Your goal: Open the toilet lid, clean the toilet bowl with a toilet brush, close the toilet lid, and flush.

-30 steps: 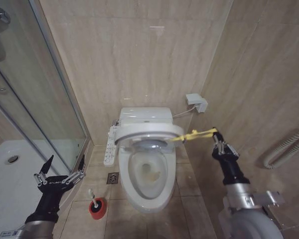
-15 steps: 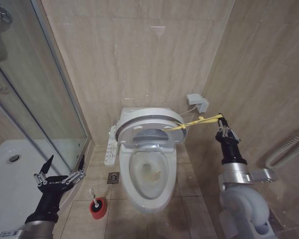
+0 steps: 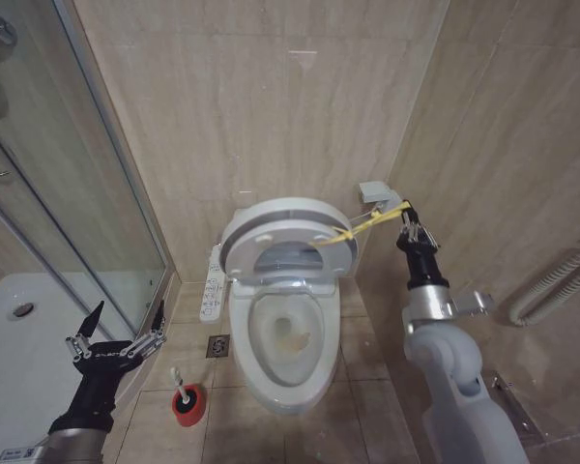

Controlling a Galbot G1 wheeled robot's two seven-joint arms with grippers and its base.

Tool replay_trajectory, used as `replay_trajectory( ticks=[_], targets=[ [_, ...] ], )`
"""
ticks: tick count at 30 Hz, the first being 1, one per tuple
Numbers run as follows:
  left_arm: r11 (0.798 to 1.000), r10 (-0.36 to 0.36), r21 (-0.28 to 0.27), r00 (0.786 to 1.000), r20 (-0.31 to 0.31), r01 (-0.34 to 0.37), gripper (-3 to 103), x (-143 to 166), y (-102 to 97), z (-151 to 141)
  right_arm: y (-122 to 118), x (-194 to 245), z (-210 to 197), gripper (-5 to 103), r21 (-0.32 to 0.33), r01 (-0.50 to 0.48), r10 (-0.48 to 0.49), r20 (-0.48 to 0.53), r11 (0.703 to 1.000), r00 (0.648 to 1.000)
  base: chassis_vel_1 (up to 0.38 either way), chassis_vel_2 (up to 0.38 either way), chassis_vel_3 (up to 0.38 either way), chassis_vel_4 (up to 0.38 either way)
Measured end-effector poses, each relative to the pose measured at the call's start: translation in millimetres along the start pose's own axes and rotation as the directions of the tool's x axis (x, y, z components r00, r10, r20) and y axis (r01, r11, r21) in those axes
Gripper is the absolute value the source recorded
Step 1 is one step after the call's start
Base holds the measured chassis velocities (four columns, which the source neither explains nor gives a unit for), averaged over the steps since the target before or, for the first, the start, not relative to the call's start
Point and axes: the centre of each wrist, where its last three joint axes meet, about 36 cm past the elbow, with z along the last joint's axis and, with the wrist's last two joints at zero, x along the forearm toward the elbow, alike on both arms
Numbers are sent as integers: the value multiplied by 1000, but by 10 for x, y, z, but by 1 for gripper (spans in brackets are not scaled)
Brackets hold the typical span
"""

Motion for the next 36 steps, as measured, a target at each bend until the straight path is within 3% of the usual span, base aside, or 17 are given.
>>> replay_trajectory(
  ticks=[13, 36],
  targets=[
    [1000, 0, 0, 1000, 0, 0, 100, 0, 0, 0, 85, -547, 296, 1, -28, 46, -45, 41, 999, 998, 0, 0, 0, 0],
    [1000, 0, 0, 1000, 0, 0, 100, 0, 0, 0, 338, -1804, 853, 0, 86, 180, -189, 121, 980, 975, 0, 0, 0, 0]
  ],
)
